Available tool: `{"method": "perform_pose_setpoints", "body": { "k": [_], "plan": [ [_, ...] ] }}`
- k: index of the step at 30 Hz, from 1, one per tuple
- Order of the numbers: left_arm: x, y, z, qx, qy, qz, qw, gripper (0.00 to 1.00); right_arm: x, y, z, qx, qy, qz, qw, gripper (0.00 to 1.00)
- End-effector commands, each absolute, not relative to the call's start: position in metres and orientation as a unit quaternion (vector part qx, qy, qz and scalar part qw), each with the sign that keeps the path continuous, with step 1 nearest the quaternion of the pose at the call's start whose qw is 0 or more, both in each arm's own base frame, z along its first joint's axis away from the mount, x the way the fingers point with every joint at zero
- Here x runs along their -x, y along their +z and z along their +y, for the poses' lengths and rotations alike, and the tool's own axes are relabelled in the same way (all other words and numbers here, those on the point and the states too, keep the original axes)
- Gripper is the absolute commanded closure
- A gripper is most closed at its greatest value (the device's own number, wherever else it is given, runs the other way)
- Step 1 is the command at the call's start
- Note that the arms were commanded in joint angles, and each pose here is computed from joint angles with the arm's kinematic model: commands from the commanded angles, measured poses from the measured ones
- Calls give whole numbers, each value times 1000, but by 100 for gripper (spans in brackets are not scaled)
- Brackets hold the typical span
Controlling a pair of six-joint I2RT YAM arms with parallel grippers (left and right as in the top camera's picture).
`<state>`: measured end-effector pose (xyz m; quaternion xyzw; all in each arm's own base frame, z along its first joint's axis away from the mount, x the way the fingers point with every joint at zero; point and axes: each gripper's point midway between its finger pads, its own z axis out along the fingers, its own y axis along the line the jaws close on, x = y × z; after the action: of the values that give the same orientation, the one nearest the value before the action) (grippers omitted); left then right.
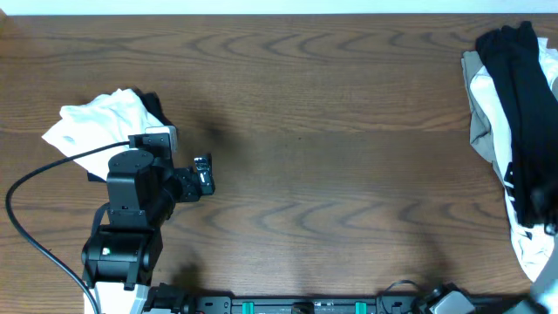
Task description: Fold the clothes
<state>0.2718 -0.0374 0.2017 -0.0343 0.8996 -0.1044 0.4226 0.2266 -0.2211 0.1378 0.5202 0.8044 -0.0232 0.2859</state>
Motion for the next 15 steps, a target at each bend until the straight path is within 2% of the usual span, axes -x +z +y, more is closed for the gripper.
{"method": "perform_pose_setpoints", "body": {
  "k": [1,4,9,15],
  "plan": [
    [-274,213,-38,36,-110,894,434,2,-277,201,-158,-345,44,861,371,99],
    [-274,213,-38,36,-110,893,434,2,-296,224,-81,-225,110,887,388,99],
    [-274,213,-38,36,-110,893,434,2,-300,234,49,-54,201,907,367,99],
    [-274,213,-38,36,-110,893,434,2,-303,247,164,105,240,881,394,99]
  ]
}}
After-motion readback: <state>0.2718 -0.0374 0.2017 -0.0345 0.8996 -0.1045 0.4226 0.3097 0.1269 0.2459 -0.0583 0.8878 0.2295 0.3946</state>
